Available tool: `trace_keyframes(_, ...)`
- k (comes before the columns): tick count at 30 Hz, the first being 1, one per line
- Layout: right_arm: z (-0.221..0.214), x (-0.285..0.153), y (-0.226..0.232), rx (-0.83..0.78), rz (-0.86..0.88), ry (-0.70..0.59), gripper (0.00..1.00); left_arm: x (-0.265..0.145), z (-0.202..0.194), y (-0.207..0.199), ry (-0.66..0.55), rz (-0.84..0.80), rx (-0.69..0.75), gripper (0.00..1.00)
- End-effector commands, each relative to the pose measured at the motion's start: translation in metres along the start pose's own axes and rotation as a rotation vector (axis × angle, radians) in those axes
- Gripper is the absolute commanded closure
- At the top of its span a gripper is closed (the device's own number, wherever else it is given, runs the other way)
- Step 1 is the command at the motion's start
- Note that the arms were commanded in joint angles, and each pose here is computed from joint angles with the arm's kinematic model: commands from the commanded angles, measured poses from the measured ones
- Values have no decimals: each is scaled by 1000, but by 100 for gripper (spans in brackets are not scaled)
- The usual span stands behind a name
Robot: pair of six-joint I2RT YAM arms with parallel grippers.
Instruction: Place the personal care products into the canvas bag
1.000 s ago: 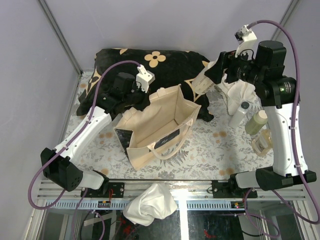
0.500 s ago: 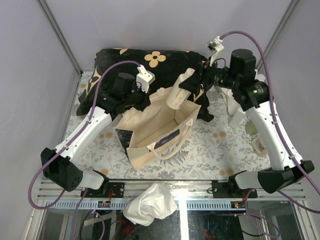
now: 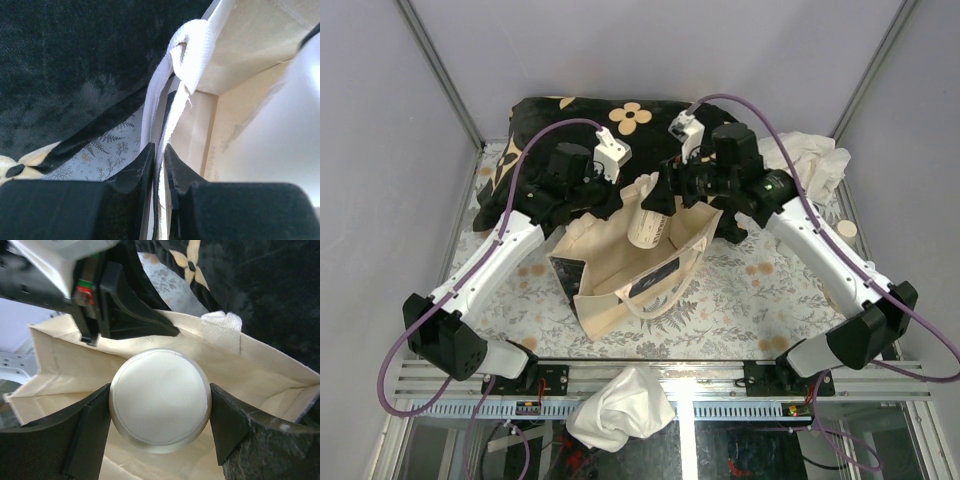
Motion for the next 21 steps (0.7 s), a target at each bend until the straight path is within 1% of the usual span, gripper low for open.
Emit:
trace_keyframes(1, 13, 11, 5, -152, -52, -86, 100, -1, 18, 2, -62, -5, 19, 89)
trace_keyframes(4, -1, 23, -12, -182, -144, -58, 100, -4, 22, 3, -66, 0, 23, 90)
trace_keyframes(9, -27, 33, -38, -226, -257, -66, 100, -6, 25, 9, -38, 25, 16, 90)
trace_keyframes(14, -49, 41, -62, -260, -336, -78, 100, -3, 22, 12, -19, 23, 11, 91)
trace_keyframes(17, -57, 45, -74, -278, -389, -85, 100, -3, 22, 12, -19, 22, 7, 91)
trace_keyframes(21, -58, 48, -83, -283, -433, -130, 100, -2, 23, 13, -23, 22, 7, 91)
Point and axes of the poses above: each gripper's point midway between its finger pads, its own x axis out along the fingers, its own y axis along the line the jaws close on, z = x × y, the point moved 7 cm from there along -x, back along the fingers, and after that the axes turned 12 degrees about x, right-handed, at the moved point
